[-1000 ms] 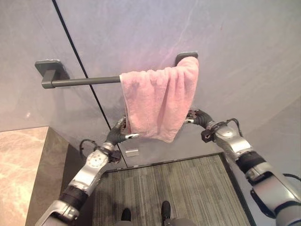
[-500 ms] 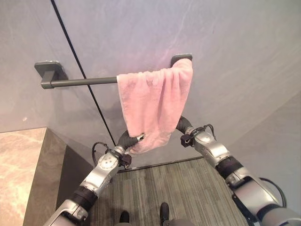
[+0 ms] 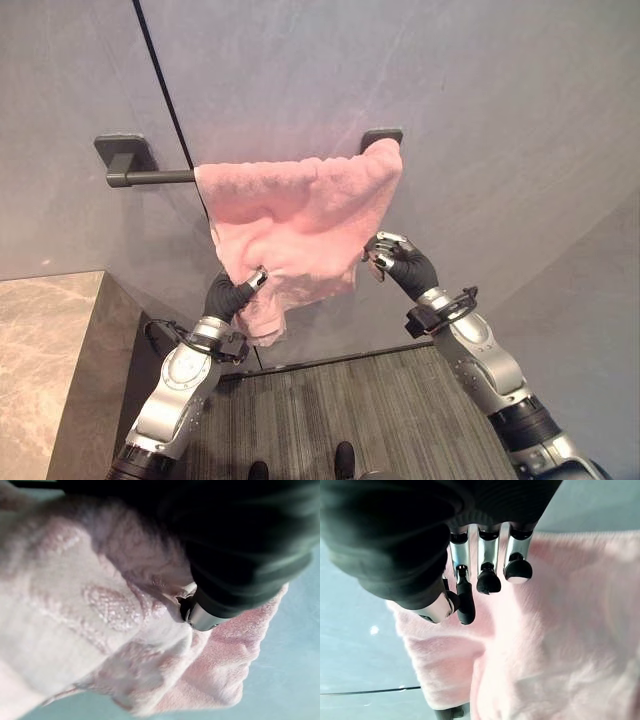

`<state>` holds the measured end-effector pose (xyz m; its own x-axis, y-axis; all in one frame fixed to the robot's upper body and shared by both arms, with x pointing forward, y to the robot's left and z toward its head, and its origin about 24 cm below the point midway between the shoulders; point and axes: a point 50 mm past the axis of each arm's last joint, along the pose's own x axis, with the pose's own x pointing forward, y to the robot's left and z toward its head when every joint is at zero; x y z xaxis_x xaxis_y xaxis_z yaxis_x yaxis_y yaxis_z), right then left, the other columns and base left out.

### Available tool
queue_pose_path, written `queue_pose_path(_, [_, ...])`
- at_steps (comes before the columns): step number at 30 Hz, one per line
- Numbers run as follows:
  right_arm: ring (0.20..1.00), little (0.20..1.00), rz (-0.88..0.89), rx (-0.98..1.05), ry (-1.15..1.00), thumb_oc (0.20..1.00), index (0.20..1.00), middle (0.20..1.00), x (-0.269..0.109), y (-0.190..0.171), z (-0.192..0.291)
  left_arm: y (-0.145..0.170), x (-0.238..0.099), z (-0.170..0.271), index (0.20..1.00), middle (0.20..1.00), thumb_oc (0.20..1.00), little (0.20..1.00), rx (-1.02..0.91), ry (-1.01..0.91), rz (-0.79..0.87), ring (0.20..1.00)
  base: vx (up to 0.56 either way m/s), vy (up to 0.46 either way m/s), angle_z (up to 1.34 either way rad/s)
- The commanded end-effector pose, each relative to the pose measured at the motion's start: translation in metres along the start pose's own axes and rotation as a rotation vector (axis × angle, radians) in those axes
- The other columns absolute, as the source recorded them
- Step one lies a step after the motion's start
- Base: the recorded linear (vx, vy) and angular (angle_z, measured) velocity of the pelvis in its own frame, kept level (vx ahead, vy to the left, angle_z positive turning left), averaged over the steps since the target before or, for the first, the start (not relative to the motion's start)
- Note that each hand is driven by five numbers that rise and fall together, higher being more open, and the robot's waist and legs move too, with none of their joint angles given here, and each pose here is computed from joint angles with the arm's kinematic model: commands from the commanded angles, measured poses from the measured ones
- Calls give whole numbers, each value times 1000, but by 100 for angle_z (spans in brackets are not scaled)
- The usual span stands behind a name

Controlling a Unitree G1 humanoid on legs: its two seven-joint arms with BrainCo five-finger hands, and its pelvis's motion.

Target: Put brush and paste in cup on sink, flatten towel.

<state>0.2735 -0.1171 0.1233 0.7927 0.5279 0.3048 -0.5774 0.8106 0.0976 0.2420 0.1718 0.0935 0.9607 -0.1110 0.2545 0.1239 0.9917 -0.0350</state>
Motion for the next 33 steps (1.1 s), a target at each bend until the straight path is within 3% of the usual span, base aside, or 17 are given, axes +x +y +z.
queue_pose_path(1, [200,200,14,-46,-152,200,200,200,24,8,22,9,5,14,200,200,200,200,17,-115,77,200,-6,-3,31])
queue_pose_path(8, [200,200,129,-27,-206,200,200,200,45,45,29,21,-7,14,200,200,200,200,8,-120,197,200,-9,-2,9])
queue_pose_path(15, [200,200,47,-119,-87,200,200,200,45,34,7,27,-18,-22,200,200,200,200,24,78,200,200,-4,5,9])
queue_pose_path(18, [200,200,0,-172,-100,200,200,200,39,29,10,30,-13,-14,200,200,200,200,109,52,189,200,-3,7,-1])
queue_pose_path(21, [200,200,10,-63,-101,200,200,200,31,34,5,27,-15,-16,200,200,200,200,168,68,125,200,2,5,-2])
queue_pose_path(23, [200,200,-38,-81,-49,200,200,200,26,25,-5,28,-19,-33,200,200,200,200,146,152,146,200,3,16,-6])
queue_pose_path(28, [200,200,-107,-75,-37,200,200,200,13,16,-8,26,-20,-34,200,200,200,200,163,160,126,200,7,22,-12])
queue_pose_path(29, [272,272,-130,-48,-19,272,272,272,10,14,-14,24,-23,-42,426,426,426,426,162,201,120,426,14,13,-20])
queue_pose_path(30, [404,404,-154,-44,-3,404,404,404,7,11,-18,26,-25,-45,536,536,536,536,169,219,125,536,11,20,-13])
queue_pose_path(31, [404,404,-167,-51,8,404,404,404,5,9,-20,26,-27,-48,589,589,589,589,175,234,128,589,1,12,-4])
queue_pose_path(32, [1000,1000,-167,-51,9,1000,1000,1000,5,9,-20,26,-27,-48,1000,1000,1000,1000,175,234,128,1000,-5,14,-8])
queue_pose_path(33, [1000,1000,-195,-64,28,1000,1000,1000,-1,5,-23,28,-31,-56,1000,1000,1000,1000,189,275,134,1000,-10,12,-10])
